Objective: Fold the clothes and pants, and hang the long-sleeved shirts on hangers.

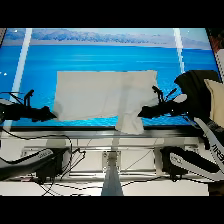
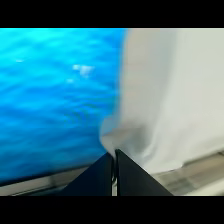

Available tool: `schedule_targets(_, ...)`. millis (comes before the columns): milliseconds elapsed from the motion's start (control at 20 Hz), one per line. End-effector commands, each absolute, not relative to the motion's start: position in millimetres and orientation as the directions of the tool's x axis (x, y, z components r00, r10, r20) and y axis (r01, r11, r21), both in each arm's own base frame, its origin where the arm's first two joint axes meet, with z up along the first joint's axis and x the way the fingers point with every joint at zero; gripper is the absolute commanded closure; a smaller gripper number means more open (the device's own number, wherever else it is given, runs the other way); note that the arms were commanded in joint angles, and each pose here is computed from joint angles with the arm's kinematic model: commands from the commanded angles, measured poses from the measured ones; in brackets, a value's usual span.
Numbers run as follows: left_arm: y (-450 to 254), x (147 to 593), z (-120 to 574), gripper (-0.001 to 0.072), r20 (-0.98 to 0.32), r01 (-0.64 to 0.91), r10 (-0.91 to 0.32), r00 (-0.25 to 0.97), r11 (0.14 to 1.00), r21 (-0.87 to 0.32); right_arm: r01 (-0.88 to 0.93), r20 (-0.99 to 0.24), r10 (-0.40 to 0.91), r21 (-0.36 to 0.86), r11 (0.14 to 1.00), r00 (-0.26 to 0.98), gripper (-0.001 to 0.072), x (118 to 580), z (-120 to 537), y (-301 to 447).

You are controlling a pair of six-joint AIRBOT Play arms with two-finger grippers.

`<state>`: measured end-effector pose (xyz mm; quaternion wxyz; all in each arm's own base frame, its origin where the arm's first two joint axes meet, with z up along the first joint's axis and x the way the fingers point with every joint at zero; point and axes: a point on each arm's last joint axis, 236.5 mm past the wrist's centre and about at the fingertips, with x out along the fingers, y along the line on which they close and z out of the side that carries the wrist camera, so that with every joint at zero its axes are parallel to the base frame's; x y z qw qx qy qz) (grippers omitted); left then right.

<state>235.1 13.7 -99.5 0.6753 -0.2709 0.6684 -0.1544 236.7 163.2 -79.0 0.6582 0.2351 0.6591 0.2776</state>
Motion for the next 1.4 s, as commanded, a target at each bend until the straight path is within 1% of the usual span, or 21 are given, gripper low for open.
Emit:
schedule_targets(0, -19.7, 264.5, -45.7, 0.0694, -0.659, 0.033, -0.738, 0.145, 0.670, -0.742, -0.171, -0.710, 0.704, 0.695, 0.699, -0.008, 0.0697, 262.2, -38.4, 170.6)
schedule_targets(50, -20.5, 286.2, -25.3, 0.0694, -0.618, 0.062, -0.756, 0.214, 0.642, -0.764, -0.202, -0.704, 0.710, 0.692, 0.693, 0.020, 0.0697, 276.4, -22.2, 172.0)
schedule_targets(150, -14.7, 332.3, 13.9, 0.0696, -0.542, 0.122, -0.756, 0.367, 0.617, -0.777, -0.262, -0.688, 0.715, 0.673, 0.692, 0.120, 0.0697, 313.3, 14.1, 173.6)
schedule_targets(200, -9.2, 354.0, 28.8, 0.0695, -0.521, 0.144, -0.733, 0.437, 0.629, -0.764, -0.285, -0.681, 0.703, 0.645, 0.709, 0.207, 0.0697, 338.8, 31.6, 170.6)
schedule_targets(250, -3.8, 372.8, 36.0, 0.0696, -0.519, 0.146, -0.698, 0.494, 0.655, -0.741, -0.273, -0.665, 0.673, 0.616, 0.739, 0.324, 0.0697, 369.7, 48.1, 163.7)
schedule_targets(300, 2.8, 391.6, 36.2, 0.0696, -0.535, 0.111, -0.642, 0.549, 0.690, -0.715, -0.235, -0.639, 0.631, 0.596, 0.768, 0.441, 0.0698, 399.3, 62.4, 153.7)
schedule_targets(350, 8.2, 407.4, 32.3, 0.0696, -0.552, 0.065, -0.585, 0.594, 0.720, -0.691, -0.171, -0.594, 0.567, 0.589, 0.790, 0.571, 0.0698, 430.9, 77.7, 138.6)
schedule_targets(450, 16.0, 437.3, 23.2, 0.0696, -0.575, -0.008, -0.470, 0.670, 0.769, -0.639, -0.056, -0.505, 0.425, 0.593, 0.803, 0.751, 0.0698, 475.7, 97.2, 105.2)
schedule_targets(500, 18.8, 450.7, 18.2, 0.0696, -0.581, -0.048, -0.415, 0.700, 0.784, -0.619, -0.003, -0.477, 0.368, 0.608, 0.794, 0.798, 0.0698, 490.4, 98.7, 91.8)
schedule_targets(600, 21.9, 472.9, 3.9, 0.0696, -0.590, -0.120, -0.326, 0.739, 0.798, -0.591, 0.076, -0.470, 0.292, 0.620, 0.781, 0.833, 0.0698, 510.3, 82.6, 74.0)
schedule_targets(650, 20.1, 482.4, -2.4, 0.0695, -0.583, -0.148, -0.302, 0.754, 0.787, -0.599, 0.112, -0.485, 0.267, 0.619, 0.777, 0.833, 0.0698, 517.8, 66.5, 68.1)
schedule_targets(800, 13.3, 505.5, -22.7, 0.0693, -0.562, -0.248, -0.251, 0.788, 0.706, -0.663, 0.192, -0.540, 0.221, 0.605, 0.773, 0.812, 0.0689, 530.4, 17.8, 57.6)
schedule_targets(850, 12.0, 508.4, -29.9, 0.0651, -0.567, -0.269, -0.239, 0.788, 0.695, -0.667, 0.208, -0.562, 0.220, 0.598, 0.774, 0.798, 0.0546, 530.9, 3.4, 57.2)
schedule_targets(900, 10.5, 508.4, -36.8, 0.0373, -0.578, -0.272, -0.240, 0.780, 0.701, -0.659, 0.214, -0.580, 0.225, 0.591, 0.778, 0.783, 0.0250, 529.6, -6.3, 58.6)
schedule_targets(950, 8.5, 508.0, -40.1, -0.0011, -0.583, -0.261, -0.244, 0.775, 0.717, -0.647, 0.207, -0.597, 0.235, 0.577, 0.790, 0.767, -0.0008, 526.7, -12.6, 60.9)
schedule_targets(1000, 8.4, 507.2, -39.2, -0.0002, -0.583, -0.240, -0.250, 0.773, 0.735, -0.634, 0.192, -0.609, 0.239, 0.555, 0.810, 0.756, 0.0016, 523.9, -15.0, 61.6)
schedule_targets(1050, 9.0, 505.8, -36.5, -0.0002, -0.578, -0.213, -0.264, 0.772, 0.749, -0.628, 0.176, -0.622, 0.240, 0.530, 0.829, 0.745, 0.0016, 520.9, -17.0, 61.1)
schedule_targets(1150, 21.6, 502.5, -36.1, -0.0001, -0.581, -0.212, -0.263, 0.770, 0.754, -0.622, 0.151, -0.650, 0.247, 0.492, 0.857, 0.719, 0.0016, 515.1, -21.6, 60.2)
schedule_targets(1250, 30.9, 485.2, -48.0, 0.0012, -0.651, -0.150, -0.291, 0.701, 0.832, -0.534, 0.143, -0.672, 0.257, 0.479, 0.866, 0.694, 0.0016, 510.1, -25.5, 58.1)
schedule_targets(1350, 32.0, 461.7, -65.5, 0.0012, -0.748, -0.131, -0.337, 0.572, 0.862, -0.489, 0.132, -0.686, 0.269, 0.472, 0.872, 0.676, 0.0016, 507.2, -26.5, 59.7)
